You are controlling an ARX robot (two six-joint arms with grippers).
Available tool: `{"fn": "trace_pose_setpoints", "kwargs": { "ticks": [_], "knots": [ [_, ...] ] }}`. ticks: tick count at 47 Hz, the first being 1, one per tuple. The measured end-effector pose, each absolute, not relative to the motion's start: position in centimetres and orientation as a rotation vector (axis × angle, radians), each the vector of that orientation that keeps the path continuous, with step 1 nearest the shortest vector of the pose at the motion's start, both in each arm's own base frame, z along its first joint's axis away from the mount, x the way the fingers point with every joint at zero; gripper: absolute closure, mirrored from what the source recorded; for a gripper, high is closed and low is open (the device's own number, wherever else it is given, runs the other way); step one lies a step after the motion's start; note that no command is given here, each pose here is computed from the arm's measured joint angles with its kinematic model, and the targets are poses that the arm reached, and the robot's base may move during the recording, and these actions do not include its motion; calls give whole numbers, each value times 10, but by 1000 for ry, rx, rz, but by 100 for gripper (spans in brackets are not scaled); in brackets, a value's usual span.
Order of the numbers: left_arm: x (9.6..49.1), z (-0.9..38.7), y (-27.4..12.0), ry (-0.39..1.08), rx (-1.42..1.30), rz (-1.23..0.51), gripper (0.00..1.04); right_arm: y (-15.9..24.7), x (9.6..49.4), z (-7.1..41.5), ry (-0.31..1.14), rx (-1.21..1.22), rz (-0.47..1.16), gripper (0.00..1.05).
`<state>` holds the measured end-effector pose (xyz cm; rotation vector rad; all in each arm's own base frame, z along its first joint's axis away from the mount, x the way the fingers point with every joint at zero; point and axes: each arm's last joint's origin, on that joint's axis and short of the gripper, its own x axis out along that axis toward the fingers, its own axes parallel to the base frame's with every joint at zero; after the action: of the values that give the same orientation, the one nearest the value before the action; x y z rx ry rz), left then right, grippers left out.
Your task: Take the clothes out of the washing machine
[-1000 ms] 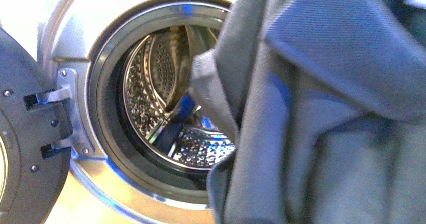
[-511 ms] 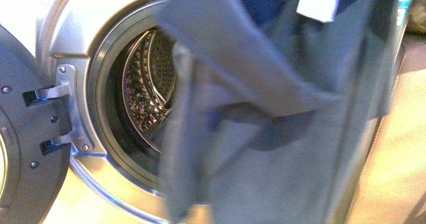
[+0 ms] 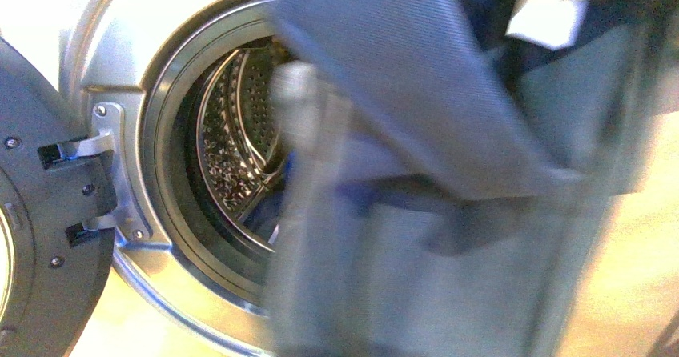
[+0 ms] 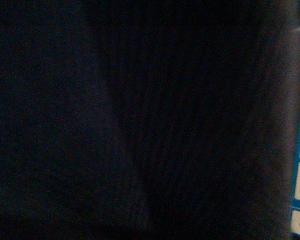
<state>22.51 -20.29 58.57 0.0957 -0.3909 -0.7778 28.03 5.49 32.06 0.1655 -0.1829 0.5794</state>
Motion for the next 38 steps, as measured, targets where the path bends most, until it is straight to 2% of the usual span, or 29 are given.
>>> {"fn": "trace_pose_setpoints", "kwargs": {
  "ticks": [4,10,14,29,36,38],
  "knots": [
    [225,586,-203,-391,96,-778,98,48,270,334,-216,203,586,99],
    [225,586,-203,-393,94,-778,97,37,254,354,-259,254,585,100],
    [225,586,-202,-393,94,-777,79,27,244,371,-299,277,565,100],
    [225,586,-203,-394,94,-781,35,-15,218,413,-425,303,441,100],
    [224,586,-203,-395,94,-786,8,-44,206,431,-483,299,362,100],
    [224,587,-203,-395,94,-785,5,-58,201,437,-506,305,326,100]
  ]
}}
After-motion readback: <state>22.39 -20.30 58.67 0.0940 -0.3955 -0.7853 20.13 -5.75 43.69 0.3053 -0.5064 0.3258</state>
